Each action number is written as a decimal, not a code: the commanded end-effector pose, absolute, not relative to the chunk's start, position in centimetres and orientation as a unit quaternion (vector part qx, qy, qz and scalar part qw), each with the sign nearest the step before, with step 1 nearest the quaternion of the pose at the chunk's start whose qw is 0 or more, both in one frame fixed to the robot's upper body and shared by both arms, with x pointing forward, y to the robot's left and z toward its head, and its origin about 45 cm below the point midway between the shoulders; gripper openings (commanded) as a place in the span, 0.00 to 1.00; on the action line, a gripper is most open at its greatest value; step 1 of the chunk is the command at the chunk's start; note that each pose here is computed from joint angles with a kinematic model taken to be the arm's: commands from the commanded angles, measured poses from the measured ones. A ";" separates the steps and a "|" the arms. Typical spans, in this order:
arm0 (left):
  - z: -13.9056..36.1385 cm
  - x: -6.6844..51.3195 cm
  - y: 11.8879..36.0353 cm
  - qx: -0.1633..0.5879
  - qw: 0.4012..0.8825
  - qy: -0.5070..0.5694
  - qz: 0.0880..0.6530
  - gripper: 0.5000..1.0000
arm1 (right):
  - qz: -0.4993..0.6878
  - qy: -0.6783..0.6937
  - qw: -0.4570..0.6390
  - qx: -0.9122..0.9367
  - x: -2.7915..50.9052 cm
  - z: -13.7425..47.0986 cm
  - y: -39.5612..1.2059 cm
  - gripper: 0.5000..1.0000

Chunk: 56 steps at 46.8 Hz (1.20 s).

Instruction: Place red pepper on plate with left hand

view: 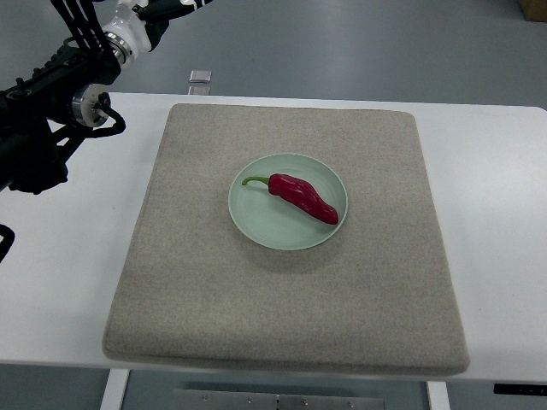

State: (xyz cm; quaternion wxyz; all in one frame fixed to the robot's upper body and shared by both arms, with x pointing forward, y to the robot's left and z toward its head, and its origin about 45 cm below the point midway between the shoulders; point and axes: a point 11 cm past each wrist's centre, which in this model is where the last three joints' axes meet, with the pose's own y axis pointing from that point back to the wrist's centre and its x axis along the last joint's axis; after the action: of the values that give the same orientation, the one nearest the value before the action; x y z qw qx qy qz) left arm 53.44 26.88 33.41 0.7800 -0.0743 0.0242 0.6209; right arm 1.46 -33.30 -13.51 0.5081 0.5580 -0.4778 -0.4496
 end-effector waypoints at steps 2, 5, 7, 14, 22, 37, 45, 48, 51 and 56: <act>32.6 53.5 27.2 -0.116 0.769 0.075 0.625 0.92 | -0.450 -0.478 0.508 0.558 1.5 -13.5 -33.3 0.86; 32.3 53.5 27.6 -0.140 0.765 0.100 0.621 0.92 | -0.450 -0.478 0.508 0.558 1.5 -13.5 -33.3 0.86; 32.3 53.4 27.8 -0.154 0.767 0.110 0.613 0.92 | -0.450 -0.478 0.508 0.558 1.4 -13.5 -33.3 0.86; 31.1 52.9 28.2 -0.183 0.781 0.136 0.581 0.92 | -0.450 -0.478 0.508 0.558 1.5 -13.5 -33.3 0.86; 29.2 52.6 28.5 -0.204 0.765 0.161 0.589 0.92 | -0.450 -0.478 0.508 0.558 1.4 -13.5 -33.3 0.86; 28.0 52.3 28.3 -0.217 0.755 0.180 0.592 0.92 | -0.450 -0.478 0.508 0.558 1.5 -13.5 -33.3 0.86; 27.3 52.5 27.9 -0.200 0.733 0.187 0.623 0.91 | -0.450 -0.478 0.508 0.558 1.5 -13.5 -33.3 0.86; 26.9 52.4 27.6 -0.201 0.731 0.192 0.623 0.91 | -0.450 -0.478 0.508 0.558 1.4 -13.5 -33.3 0.86; 26.7 52.4 27.4 -0.208 0.727 0.198 0.624 0.91 | -0.450 -0.478 0.508 0.558 1.5 -13.5 -33.3 0.86; 26.8 52.5 27.2 -0.221 0.719 0.207 0.625 0.91 | -0.450 -0.478 0.508 0.558 1.4 -13.5 -33.3 0.86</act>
State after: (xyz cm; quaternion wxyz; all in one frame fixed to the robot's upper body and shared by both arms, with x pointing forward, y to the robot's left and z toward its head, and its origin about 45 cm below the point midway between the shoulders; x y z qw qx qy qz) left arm 52.45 27.45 26.81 0.7228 -0.2140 0.2018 0.6253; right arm 1.46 -33.30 -13.51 0.5081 0.5580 -0.4778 -0.4496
